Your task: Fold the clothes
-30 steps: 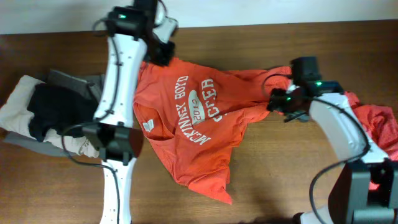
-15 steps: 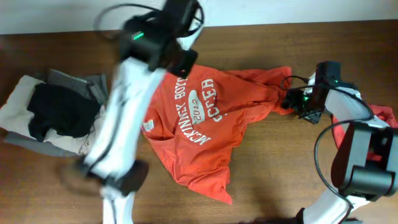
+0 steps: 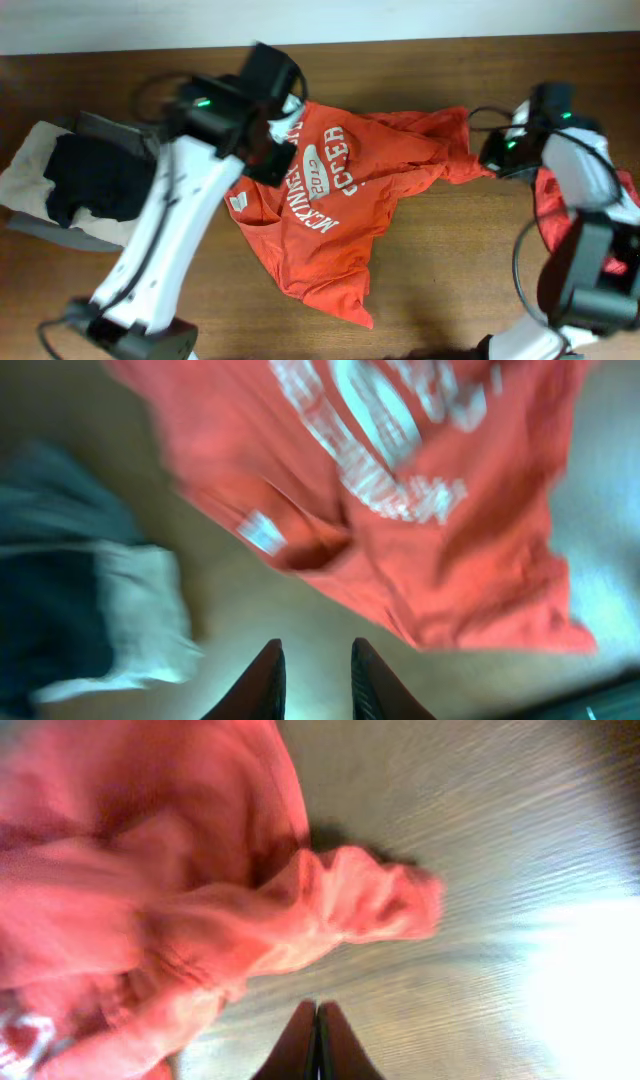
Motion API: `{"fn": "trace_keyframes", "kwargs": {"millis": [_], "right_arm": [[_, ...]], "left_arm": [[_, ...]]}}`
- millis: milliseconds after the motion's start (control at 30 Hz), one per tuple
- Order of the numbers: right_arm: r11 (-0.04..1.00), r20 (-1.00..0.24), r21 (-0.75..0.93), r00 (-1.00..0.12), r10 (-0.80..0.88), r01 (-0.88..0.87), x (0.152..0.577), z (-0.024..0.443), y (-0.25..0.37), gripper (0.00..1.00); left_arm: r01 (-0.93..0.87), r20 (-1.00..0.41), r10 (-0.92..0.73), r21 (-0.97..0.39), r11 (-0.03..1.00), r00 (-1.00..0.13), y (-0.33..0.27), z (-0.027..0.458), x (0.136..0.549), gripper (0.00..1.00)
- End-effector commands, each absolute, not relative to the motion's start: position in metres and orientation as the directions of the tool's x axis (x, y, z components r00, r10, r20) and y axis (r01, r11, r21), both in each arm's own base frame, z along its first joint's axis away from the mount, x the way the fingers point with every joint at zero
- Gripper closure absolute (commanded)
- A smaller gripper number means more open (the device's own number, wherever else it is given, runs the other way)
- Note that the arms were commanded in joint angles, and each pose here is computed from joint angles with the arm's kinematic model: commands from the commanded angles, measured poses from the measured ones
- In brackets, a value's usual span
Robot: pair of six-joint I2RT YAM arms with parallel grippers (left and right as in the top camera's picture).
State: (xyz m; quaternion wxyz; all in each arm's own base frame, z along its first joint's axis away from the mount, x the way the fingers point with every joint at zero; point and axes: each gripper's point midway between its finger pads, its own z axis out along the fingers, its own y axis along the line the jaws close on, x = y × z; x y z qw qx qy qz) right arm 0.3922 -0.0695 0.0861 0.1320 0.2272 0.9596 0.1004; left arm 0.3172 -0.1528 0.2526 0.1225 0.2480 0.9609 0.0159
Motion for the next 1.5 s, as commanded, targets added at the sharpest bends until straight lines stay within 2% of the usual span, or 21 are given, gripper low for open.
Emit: {"fn": "trace_keyframes", "kwargs": {"millis": [0, 100, 167, 200, 333, 433, 500, 700, 767, 1067, 1167, 1233, 1300, 1333, 1367, 1467], "right_arm": [[0.897, -0.422, 0.177, -0.793, 0.44, 0.404, 0.398, 0.172, -0.093, 0.96], [0.899, -0.461, 0.186, -0.773, 0.435, 0.396, 0.392, 0.195, -0.091, 0.96], [0.9, -0.466, 0.195, -0.771, 0.435, 0.39, 0.388, 0.201, -0.088, 0.95], [0.9, -0.464, 0.197, -0.772, 0.435, 0.389, 0.386, 0.202, -0.087, 0.91], [0.899, -0.443, 0.208, -0.782, 0.438, 0.385, 0.383, 0.2, -0.084, 0.52], [0.898, -0.433, 0.207, -0.787, 0.439, 0.387, 0.381, 0.198, -0.083, 0.4], [0.898, -0.429, 0.207, -0.789, 0.44, 0.388, 0.38, 0.198, -0.083, 0.39], [0.898, -0.42, 0.236, -0.794, 0.44, 0.372, 0.38, 0.198, -0.077, 0.38], [0.897, -0.417, 0.25, -0.796, 0.44, 0.365, 0.381, 0.199, -0.074, 0.38], [0.894, -0.387, 0.254, -0.809, 0.443, 0.368, 0.374, 0.196, -0.07, 0.39], [0.894, -0.38, 0.254, -0.812, 0.443, 0.369, 0.373, 0.195, -0.07, 0.39], [0.894, -0.375, 0.253, -0.814, 0.444, 0.371, 0.372, 0.194, -0.07, 0.39], [0.893, -0.371, 0.252, -0.816, 0.444, 0.372, 0.371, 0.194, -0.069, 0.4], [0.893, -0.369, 0.252, -0.816, 0.445, 0.372, 0.37, 0.194, -0.069, 0.4], [0.893, -0.369, 0.252, -0.816, 0.445, 0.373, 0.37, 0.194, -0.069, 0.4], [0.893, -0.369, 0.251, -0.817, 0.444, 0.373, 0.37, 0.193, -0.069, 0.39]], "left_arm": [[0.55, -0.162, 0.534, -0.07, 0.832, -0.83, -0.179, 0.222, 0.291, 0.77], [0.574, -0.124, 0.561, -0.131, 0.809, -0.819, -0.195, 0.193, 0.28, 0.76], [0.591, -0.117, 0.58, -0.218, 0.777, -0.806, -0.215, 0.176, 0.268, 0.75], [0.6, -0.114, 0.592, -0.254, 0.759, -0.798, -0.225, 0.167, 0.261, 0.74], [0.626, -0.088, 0.633, -0.302, 0.719, -0.769, -0.248, 0.13, 0.237, 0.67], [0.662, -0.052, 0.682, -0.304, 0.685, -0.73, -0.257, 0.105, 0.212, 0.63], [0.69, -0.029, 0.717, -0.304, 0.657, -0.696, -0.262, 0.094, 0.194, 0.59], [0.779, -0.033, 0.804, -0.272, 0.565, -0.594, -0.279, 0.074, 0.166, 0.34], [0.797, -0.022, 0.82, -0.25, 0.55, -0.572, -0.282, 0.068, 0.162, 0.3], [0.791, 0.126, 0.826, -0.241, 0.562, -0.549, -0.28, 0.017, 0.154, 0.27], [0.793, 0.148, 0.826, -0.23, 0.564, -0.545, -0.279, 0.013, 0.156, 0.32], [0.796, 0.148, 0.826, -0.219, 0.564, -0.544, -0.278, 0.013, 0.158, 0.44], [0.796, 0.15, 0.826, -0.219, 0.564, -0.543, -0.277, 0.013, 0.157, 0.67], [0.796, 0.154, 0.825, -0.219, 0.564, -0.543, -0.277, 0.014, 0.157, 0.85], [0.795, 0.16, 0.825, -0.219, 0.565, -0.542, -0.276, 0.016, 0.156, 0.99], [0.805, 0.157, 0.825, -0.181, 0.564, -0.543, -0.276, 0.028, 0.165, 0.99]]}}
